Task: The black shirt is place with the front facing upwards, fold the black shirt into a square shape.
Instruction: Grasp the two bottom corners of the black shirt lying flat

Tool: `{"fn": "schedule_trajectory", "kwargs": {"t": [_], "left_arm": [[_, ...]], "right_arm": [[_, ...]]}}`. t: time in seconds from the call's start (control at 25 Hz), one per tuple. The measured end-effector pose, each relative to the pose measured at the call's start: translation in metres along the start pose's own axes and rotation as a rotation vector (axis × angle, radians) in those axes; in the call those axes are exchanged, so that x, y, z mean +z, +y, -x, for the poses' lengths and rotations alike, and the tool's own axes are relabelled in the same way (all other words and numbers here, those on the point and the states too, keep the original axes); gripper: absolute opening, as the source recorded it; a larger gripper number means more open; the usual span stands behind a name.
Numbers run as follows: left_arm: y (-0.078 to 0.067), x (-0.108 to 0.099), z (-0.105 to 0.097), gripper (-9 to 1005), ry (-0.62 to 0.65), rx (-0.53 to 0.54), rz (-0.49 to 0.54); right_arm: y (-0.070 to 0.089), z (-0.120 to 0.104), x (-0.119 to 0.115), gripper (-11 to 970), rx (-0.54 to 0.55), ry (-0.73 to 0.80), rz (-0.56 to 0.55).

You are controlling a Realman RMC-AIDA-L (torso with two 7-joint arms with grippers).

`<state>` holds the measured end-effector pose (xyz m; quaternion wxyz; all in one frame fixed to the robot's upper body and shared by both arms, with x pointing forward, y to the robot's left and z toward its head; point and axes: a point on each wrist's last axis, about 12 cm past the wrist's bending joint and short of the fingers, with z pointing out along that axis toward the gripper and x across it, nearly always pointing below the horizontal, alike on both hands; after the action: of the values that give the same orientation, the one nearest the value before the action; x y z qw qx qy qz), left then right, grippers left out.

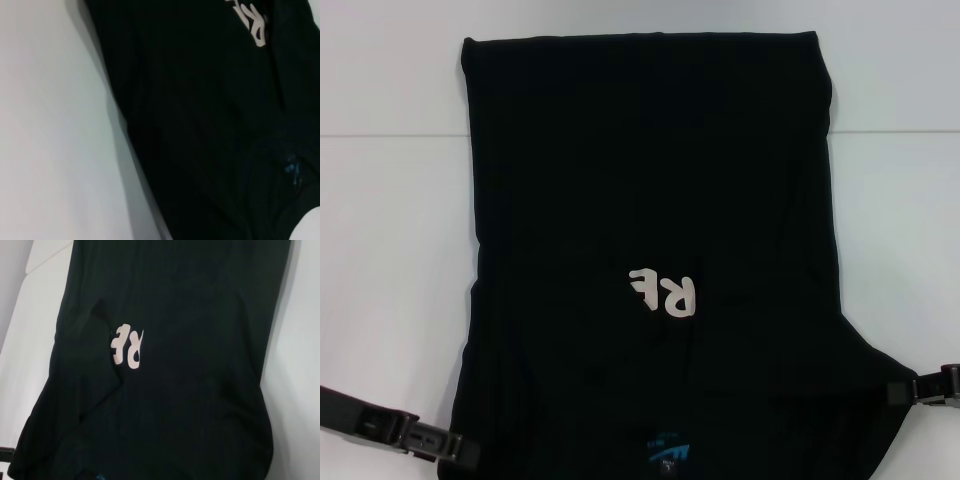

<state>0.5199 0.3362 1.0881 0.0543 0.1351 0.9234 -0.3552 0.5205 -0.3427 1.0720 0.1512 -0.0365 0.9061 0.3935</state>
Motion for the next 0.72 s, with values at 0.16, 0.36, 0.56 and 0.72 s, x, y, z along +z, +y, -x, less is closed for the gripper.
{"fn": "schedule_trajectory", "kwargs": {"t": [0.16,0.36,0.56,0.72], "left_arm": [[-0.001,0.003,0.001,860,0.007,0.003,0.006],[-0.004,0.008,0.005,756,0.021,0.011,0.002],[-0.005,0.01,0.006,657,0.028,0.017,-0.002],[-0.004,0.012,0.006,578,0.033,0.023,0.013]], "right_arm": [[0.0,0.0,0.001,50,0.0,0.0,0.003],[0.0,-0.001,0.0,50,0.002,-0.012,0.01],[-0.004,-0.005,-0.003,50,0.011,-0.031,0.015],[-0.005,-0.007,-0.003,50,0.017,-0.031,0.024]]}}
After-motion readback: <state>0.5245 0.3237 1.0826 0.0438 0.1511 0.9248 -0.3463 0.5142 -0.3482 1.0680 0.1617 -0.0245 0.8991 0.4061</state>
